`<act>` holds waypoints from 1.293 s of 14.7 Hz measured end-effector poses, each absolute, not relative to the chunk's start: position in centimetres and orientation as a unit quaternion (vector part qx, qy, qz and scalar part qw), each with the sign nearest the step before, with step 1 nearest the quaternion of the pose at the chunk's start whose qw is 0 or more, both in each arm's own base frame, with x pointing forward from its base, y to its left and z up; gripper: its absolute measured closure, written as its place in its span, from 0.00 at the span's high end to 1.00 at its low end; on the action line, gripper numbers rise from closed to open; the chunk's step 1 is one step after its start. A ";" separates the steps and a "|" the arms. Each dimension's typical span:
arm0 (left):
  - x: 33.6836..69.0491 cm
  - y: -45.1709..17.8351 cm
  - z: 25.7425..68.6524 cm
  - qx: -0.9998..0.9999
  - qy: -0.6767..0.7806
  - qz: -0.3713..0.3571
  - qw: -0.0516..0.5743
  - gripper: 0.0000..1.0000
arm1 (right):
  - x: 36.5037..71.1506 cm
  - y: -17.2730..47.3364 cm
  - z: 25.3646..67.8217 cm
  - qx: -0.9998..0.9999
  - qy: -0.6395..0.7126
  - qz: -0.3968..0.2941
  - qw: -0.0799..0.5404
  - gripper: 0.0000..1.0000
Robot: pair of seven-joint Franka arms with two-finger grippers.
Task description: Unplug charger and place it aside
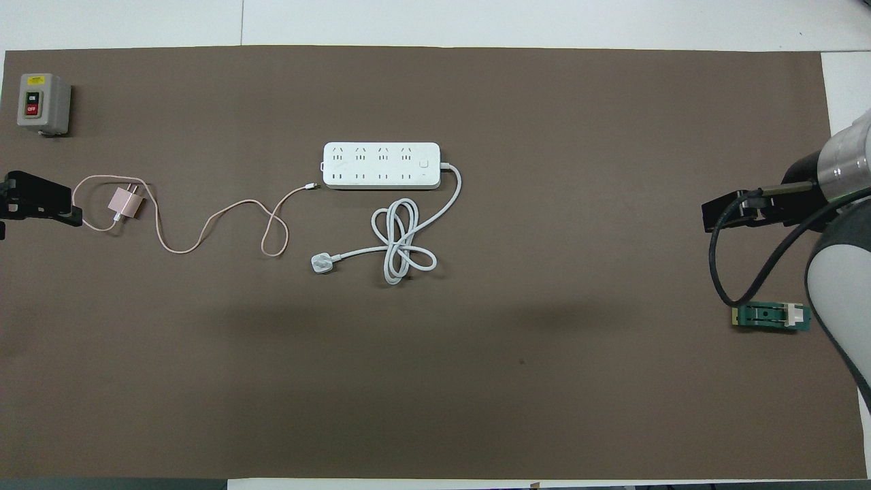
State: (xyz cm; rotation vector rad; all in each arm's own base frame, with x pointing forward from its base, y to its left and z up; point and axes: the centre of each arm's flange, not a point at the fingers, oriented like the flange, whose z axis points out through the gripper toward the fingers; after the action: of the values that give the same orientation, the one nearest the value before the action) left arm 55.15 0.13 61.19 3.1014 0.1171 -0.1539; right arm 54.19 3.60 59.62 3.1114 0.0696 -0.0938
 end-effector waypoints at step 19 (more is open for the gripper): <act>55.2 -1.2 62.1 0.999 -0.004 -0.041 0.009 1.00 | 53.1 4.3 61.3 0.999 0.028 -0.043 0.013 1.00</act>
State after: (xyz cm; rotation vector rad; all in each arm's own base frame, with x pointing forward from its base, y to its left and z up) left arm 55.16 -1.18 62.08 3.1202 -0.0130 -0.1284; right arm 53.09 4.31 61.29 3.1121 0.0876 -0.1340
